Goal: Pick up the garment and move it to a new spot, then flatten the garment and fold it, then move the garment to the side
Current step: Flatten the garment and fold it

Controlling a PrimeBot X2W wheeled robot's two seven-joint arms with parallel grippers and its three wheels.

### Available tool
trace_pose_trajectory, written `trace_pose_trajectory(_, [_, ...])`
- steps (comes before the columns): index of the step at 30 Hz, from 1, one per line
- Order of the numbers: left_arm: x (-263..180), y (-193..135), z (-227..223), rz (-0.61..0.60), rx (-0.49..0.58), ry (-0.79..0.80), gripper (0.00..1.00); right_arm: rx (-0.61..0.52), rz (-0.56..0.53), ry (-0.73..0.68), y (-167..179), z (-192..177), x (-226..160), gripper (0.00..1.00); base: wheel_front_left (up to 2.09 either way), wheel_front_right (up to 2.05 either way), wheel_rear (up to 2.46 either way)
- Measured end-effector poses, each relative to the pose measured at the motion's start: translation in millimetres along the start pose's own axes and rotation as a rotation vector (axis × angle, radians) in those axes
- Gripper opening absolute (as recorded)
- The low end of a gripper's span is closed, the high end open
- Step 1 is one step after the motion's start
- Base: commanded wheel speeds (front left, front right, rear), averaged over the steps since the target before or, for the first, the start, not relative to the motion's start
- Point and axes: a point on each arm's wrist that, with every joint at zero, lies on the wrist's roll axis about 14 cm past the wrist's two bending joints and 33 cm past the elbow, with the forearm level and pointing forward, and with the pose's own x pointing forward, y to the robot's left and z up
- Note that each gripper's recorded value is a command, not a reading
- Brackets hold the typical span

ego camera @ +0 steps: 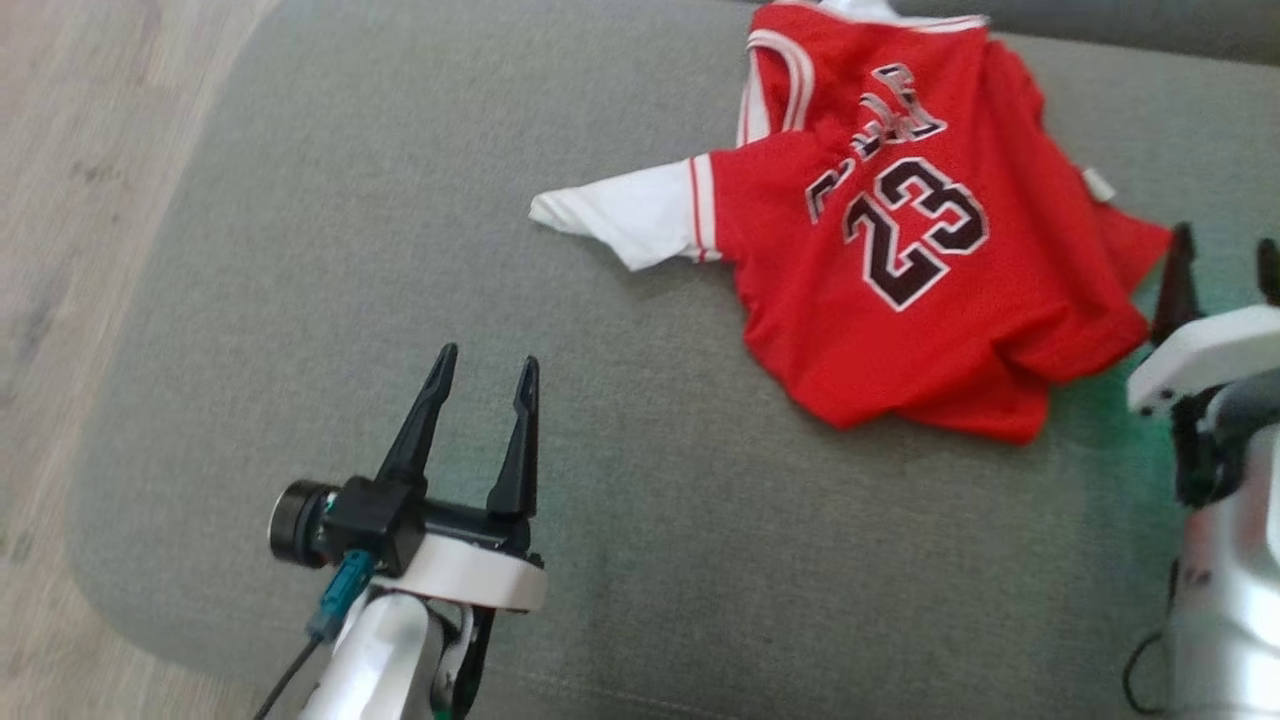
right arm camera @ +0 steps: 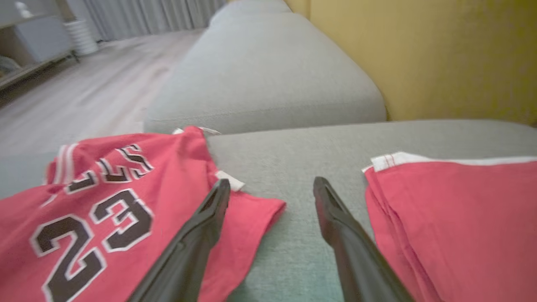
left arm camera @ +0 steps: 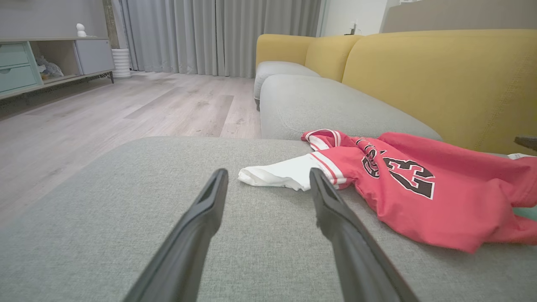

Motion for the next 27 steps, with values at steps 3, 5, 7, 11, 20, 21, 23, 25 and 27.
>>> trace_pose_trajectory(3, [2.4,4.6,-3.5,0.012,0.0,0.012,1.0,0.014,-0.01,0.113,2.5,-24.1,16.2,1.0,0.0,0.0,0.0])
trace_pose_trajectory(5, [3.1,8.1,-5.8,0.022,-0.002,0.02,1.0,0.01,0.004,0.182,10.9,-41.7,23.1,1.0,0.0,0.0,0.0])
trace_pose_trajectory(7, [2.6,10.6,-8.8,0.03,-0.001,0.029,1.0,-0.001,0.004,0.24,13.8,-57.3,26.6,1.0,0.0,0.0,0.0])
trace_pose_trajectory(11, [1.1,13.9,-12.1,0.039,0.002,0.041,1.0,-0.016,0.005,0.285,17.4,-65.5,33.6,1.0,0.0,0.0,0.0])
trace_pose_trajectory(20, [1.8,12.5,-4.7,0.034,0.004,0.02,1.0,-0.128,0.061,0.105,34.3,-28.4,36.8,0.0,0.0,0.0,0.0])
trace_pose_trajectory(21, [1.6,11.5,-2.9,0.031,0.004,0.015,1.0,-0.161,0.067,0.063,35.3,-17.0,36.5,0.0,0.0,0.0,0.0])
trace_pose_trajectory(23, [1.3,9.4,1.5,0.025,0.004,0.002,1.0,-0.235,0.075,-0.03,36.6,9.2,34.8,0.0,0.0,0.0,0.0])
trace_pose_trajectory(25, [1.1,7.6,6.0,0.02,0.003,-0.012,1.0,-0.268,0.07,-0.1,35.4,31.8,31.1,0.0,0.0,0.0,0.0])
trace_pose_trajectory(27, [0.5,5.5,10.1,0.015,0.002,-0.024,1.0,-0.294,0.057,-0.161,31.8,53.3,26.8,0.0,0.0,0.0,0.0])
